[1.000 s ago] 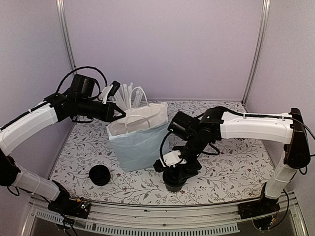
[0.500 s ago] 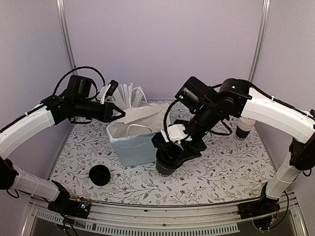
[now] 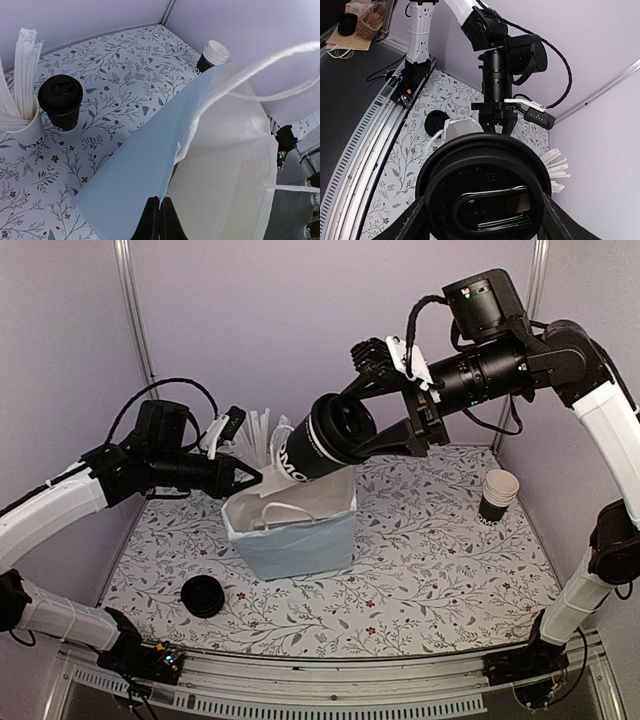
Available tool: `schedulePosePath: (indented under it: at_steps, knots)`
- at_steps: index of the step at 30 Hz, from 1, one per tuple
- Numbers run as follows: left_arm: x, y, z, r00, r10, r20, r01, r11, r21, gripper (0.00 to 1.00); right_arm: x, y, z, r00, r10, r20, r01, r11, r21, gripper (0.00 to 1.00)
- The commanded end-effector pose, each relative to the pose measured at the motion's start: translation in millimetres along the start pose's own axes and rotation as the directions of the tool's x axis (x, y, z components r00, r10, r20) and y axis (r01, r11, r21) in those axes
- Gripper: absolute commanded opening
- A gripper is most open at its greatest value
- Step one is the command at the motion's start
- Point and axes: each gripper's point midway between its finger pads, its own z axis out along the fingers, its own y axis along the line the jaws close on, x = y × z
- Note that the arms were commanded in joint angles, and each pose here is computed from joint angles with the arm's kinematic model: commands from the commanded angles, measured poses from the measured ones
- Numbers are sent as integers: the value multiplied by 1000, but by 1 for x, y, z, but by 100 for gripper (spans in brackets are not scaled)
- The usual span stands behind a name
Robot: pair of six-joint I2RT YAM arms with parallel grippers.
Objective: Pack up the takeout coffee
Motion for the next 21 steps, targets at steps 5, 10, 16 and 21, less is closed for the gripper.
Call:
schedulePosePath:
  at_steps: [5,10,16,21]
  knots:
    - [-7,-34,-5,997,-16,74,17,1000,-11,0,70,8,53,976,91,-198,-96,995,-14,47]
    - [-6,-53,-5,990,-53,128,62,996,-68,0,93,14,65,959,97,-267,-104,995,-9,47]
    - [10,-70,3,983,-69,170,95,984,-151,0,118,40,77,929,58,-365,-78,996,-41,46]
    - [20,-91,15,985,-52,166,76,987,-141,0,138,66,79,904,28,-426,-72,994,-88,45]
